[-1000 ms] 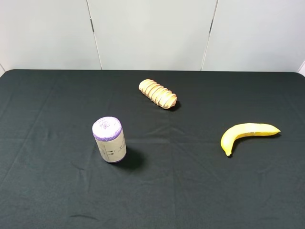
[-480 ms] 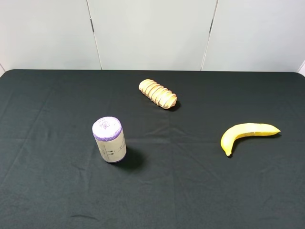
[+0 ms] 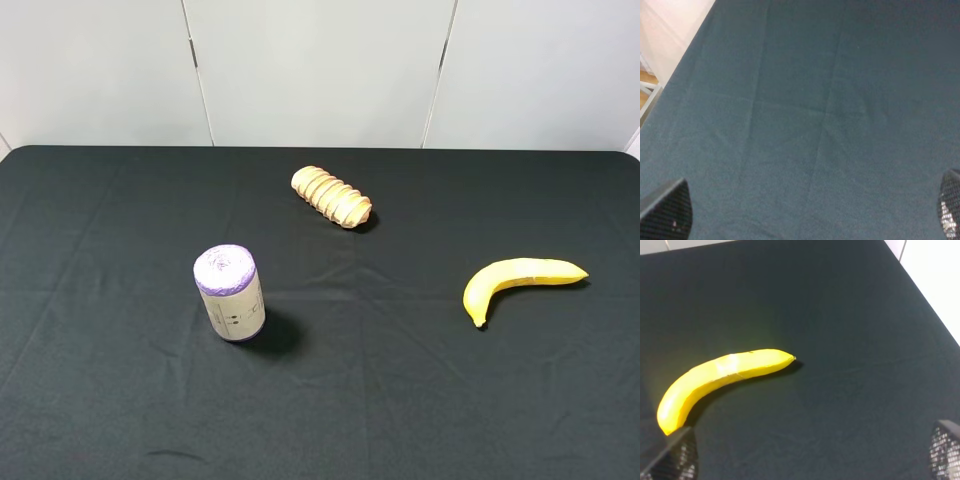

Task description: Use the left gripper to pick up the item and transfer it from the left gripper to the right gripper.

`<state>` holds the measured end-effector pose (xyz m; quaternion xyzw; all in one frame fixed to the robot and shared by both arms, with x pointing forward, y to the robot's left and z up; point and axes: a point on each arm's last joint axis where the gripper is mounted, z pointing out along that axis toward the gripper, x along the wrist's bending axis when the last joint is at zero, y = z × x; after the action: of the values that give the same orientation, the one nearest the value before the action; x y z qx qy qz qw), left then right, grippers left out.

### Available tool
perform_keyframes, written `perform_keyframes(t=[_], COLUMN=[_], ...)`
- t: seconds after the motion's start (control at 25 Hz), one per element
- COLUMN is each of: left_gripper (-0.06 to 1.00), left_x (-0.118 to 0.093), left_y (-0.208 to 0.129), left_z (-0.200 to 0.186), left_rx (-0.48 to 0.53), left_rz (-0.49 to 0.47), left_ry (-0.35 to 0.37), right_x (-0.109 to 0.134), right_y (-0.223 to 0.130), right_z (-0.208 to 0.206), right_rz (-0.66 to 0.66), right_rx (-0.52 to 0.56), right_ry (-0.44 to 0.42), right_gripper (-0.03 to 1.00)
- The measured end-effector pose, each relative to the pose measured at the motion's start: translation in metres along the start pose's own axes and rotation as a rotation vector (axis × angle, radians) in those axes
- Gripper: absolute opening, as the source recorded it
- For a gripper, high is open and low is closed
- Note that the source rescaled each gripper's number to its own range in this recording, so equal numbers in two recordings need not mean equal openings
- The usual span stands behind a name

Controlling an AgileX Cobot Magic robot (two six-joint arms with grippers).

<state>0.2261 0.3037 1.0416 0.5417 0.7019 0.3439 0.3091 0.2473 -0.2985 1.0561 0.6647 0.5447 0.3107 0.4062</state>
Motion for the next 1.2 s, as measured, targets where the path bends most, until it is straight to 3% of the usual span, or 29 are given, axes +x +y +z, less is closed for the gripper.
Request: perform_keyframes(t=[0.36, 0.52, 0.8, 1.2], left_gripper=[0.98, 0.98, 0.98, 0.98], left_x=[0.0, 0.0, 0.0, 0.0], left_y=[0.0, 0.0, 0.0, 0.0], left_z=[0.0, 0.0, 0.0, 0.0], left_rx=[0.0, 0.0, 0.0, 0.0], left_rz=[0.0, 0.0, 0.0, 0.0], left_ry=[0.0, 0.0, 0.0, 0.0], right_x=[0.0, 0.0, 0.007, 0.007], right_y=[-0.006, -0.006, -0.006, -0.006], right_z=[-0.011, -0.011, -0.013, -0.013], right_rz=[-0.073, -0.081, 0.026, 0.041], right_rx=[-0.078, -0.078, -0.071, -0.07], right_ry=[0.14, 0.154, 0.243, 0.25], right_gripper=[1.0, 1.0, 1.0, 1.0])
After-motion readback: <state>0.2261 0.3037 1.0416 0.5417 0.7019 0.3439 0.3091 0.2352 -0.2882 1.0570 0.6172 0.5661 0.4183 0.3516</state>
